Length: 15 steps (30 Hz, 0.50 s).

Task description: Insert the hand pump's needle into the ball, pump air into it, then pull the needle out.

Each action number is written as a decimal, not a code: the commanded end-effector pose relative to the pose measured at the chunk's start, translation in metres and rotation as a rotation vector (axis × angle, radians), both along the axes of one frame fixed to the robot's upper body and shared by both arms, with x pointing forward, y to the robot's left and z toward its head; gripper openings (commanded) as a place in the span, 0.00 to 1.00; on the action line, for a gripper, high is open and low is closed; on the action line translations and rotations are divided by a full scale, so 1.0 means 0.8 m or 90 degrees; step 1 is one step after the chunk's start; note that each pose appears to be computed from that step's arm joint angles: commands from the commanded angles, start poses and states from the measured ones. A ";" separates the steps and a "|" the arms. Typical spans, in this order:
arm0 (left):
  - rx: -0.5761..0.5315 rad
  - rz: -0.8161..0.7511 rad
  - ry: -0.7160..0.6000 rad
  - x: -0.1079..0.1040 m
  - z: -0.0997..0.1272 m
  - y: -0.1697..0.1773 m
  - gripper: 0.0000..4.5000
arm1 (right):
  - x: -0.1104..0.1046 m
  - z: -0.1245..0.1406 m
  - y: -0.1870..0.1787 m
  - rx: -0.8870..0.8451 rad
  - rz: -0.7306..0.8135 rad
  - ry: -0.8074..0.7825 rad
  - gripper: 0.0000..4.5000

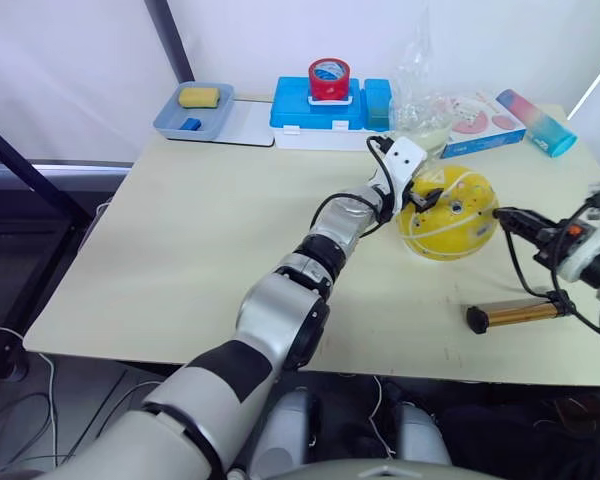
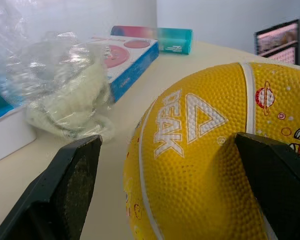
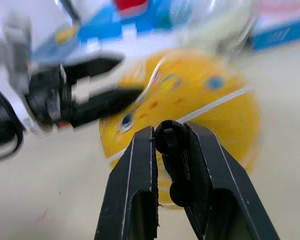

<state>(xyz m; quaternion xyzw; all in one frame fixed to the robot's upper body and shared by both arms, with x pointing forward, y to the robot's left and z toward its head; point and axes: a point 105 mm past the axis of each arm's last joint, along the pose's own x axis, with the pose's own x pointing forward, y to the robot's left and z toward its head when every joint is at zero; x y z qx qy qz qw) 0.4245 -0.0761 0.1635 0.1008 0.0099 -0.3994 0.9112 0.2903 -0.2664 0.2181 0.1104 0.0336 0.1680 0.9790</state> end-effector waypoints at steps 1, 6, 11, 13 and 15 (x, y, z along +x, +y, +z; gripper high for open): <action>0.062 -0.006 0.110 -0.029 -0.079 -0.017 1.00 | -0.012 0.034 -0.007 -0.018 -0.010 -0.070 0.07; 0.035 -0.011 0.114 -0.031 -0.073 -0.023 1.00 | -0.012 0.032 -0.011 -0.025 -0.020 -0.068 0.07; -0.013 -0.038 0.100 -0.031 -0.051 -0.031 1.00 | -0.004 0.013 -0.004 -0.036 -0.027 -0.057 0.07; -0.040 -0.050 0.096 -0.030 -0.039 -0.034 1.00 | 0.001 0.002 -0.003 -0.058 -0.033 -0.049 0.07; -0.073 -0.061 0.085 -0.028 -0.021 -0.037 1.00 | 0.005 -0.011 -0.002 -0.063 -0.036 -0.043 0.07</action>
